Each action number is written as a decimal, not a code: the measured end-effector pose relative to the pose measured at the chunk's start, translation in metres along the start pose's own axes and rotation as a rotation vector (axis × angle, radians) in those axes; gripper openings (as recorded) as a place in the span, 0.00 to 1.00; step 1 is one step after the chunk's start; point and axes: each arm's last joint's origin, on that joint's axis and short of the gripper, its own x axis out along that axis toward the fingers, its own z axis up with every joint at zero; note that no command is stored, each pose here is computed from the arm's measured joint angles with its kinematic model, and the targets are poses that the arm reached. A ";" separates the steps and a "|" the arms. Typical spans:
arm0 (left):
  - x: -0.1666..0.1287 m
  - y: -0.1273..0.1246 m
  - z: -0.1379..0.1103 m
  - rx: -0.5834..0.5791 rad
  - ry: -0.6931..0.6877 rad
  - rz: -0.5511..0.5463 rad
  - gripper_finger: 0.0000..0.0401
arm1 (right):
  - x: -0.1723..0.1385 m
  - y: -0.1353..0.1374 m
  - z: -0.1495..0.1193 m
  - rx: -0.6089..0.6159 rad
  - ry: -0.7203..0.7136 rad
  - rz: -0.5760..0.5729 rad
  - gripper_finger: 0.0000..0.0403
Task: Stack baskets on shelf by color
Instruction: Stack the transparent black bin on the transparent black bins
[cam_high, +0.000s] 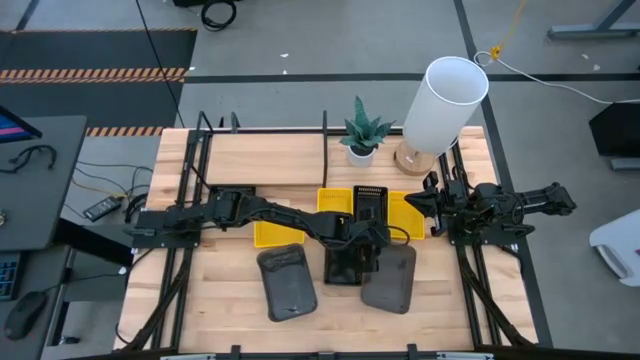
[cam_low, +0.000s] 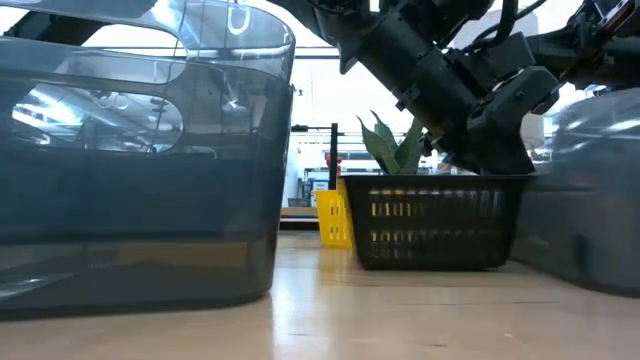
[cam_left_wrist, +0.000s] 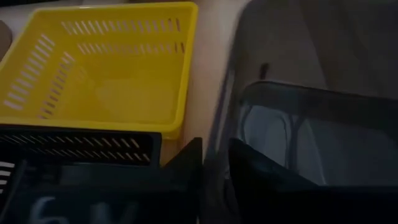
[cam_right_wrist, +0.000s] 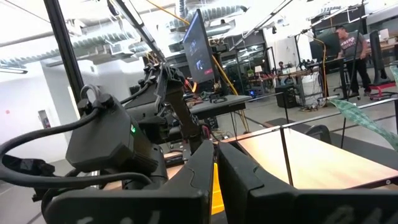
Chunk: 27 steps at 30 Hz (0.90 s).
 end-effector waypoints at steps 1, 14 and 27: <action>0.000 0.000 0.000 0.001 0.001 0.001 0.17 | 0.000 0.000 0.000 0.000 0.000 0.000 0.07; -0.009 0.001 0.007 -0.034 -0.011 -0.002 0.03 | 0.000 0.000 0.000 0.000 0.000 0.000 0.07; -0.065 -0.008 0.058 0.021 0.058 -0.029 0.03 | 0.000 0.000 0.000 0.000 0.000 0.000 0.07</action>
